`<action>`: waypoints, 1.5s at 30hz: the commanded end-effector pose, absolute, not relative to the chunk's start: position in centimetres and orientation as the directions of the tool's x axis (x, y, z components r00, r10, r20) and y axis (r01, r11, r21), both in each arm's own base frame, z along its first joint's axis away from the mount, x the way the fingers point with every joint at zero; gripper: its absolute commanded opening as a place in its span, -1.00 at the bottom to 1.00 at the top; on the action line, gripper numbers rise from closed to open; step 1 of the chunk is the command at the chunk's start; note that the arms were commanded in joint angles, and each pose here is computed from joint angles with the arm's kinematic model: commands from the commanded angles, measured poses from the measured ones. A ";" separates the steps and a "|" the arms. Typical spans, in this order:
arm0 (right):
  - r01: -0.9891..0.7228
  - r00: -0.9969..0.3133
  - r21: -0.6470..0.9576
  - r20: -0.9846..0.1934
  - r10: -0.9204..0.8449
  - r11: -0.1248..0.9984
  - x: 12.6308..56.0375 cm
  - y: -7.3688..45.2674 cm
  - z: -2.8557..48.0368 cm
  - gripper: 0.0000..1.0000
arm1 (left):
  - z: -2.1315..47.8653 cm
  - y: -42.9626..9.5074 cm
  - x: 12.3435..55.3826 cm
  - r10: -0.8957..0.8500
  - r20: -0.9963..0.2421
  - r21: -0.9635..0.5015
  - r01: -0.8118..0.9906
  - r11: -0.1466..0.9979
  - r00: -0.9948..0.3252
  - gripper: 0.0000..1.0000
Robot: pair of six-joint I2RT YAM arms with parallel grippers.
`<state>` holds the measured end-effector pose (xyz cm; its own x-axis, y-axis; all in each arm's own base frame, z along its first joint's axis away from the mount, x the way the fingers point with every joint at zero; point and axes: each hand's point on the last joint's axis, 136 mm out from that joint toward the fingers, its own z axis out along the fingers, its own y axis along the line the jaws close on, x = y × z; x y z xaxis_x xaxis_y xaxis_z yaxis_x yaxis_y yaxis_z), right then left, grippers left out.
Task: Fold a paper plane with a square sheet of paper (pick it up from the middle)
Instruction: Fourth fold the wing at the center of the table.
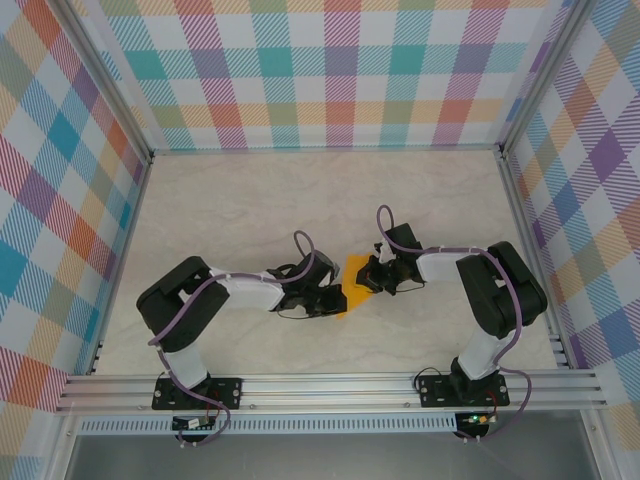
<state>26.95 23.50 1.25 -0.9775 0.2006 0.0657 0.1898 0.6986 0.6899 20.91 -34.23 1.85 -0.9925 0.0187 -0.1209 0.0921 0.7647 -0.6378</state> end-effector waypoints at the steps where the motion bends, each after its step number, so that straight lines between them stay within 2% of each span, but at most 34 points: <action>1: 0.319 -0.948 0.496 0.151 0.282 0.807 24.4 20.0 -3.8 -0.95 | -0.9 -30.8 16.1 0.053 0.037 -0.536 0.025 0.844 -0.998 -0.85; 8: 0.321 -0.947 0.496 0.152 0.283 0.807 24.4 20.0 -3.9 -0.96 | 0.3 -30.3 14.9 0.061 0.011 -0.536 0.046 0.843 -0.998 -0.85; 15: 0.317 -0.948 0.504 0.150 0.280 0.804 24.6 20.2 -3.8 -0.96 | 6.1 -31.7 19.2 0.011 -0.231 -0.566 0.144 0.811 -0.973 -0.86; 20: 0.318 -0.948 0.506 0.151 0.281 0.802 24.6 20.2 -3.8 -0.96 | 8.2 -33.3 21.2 -0.041 -0.315 -0.618 0.172 0.767 -0.948 -0.86; 30: 0.309 -0.951 0.527 0.149 0.271 0.792 25.0 20.7 -3.4 -0.95 | 4.2 -34.7 20.9 -0.029 -0.232 -0.633 0.128 0.764 -0.972 -0.92; 38: 0.303 -0.953 0.533 0.145 0.268 0.790 25.2 20.8 -3.0 -0.95 | 1.3 -32.4 20.2 -0.042 -0.197 -0.559 0.078 0.825 -0.979 -0.95; 45: 0.184 -0.979 0.634 0.051 0.197 0.751 26.5 22.4 1.5 -0.94 | -0.6 -31.2 18.9 -0.046 -0.149 -0.542 0.042 0.839 -0.988 -1.00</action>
<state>27.05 23.58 1.57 -0.9785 0.1958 0.0647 0.1856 0.6997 0.6899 20.36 -32.83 1.88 -0.9780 -0.0504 -0.2023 0.0821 0.7986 -0.5962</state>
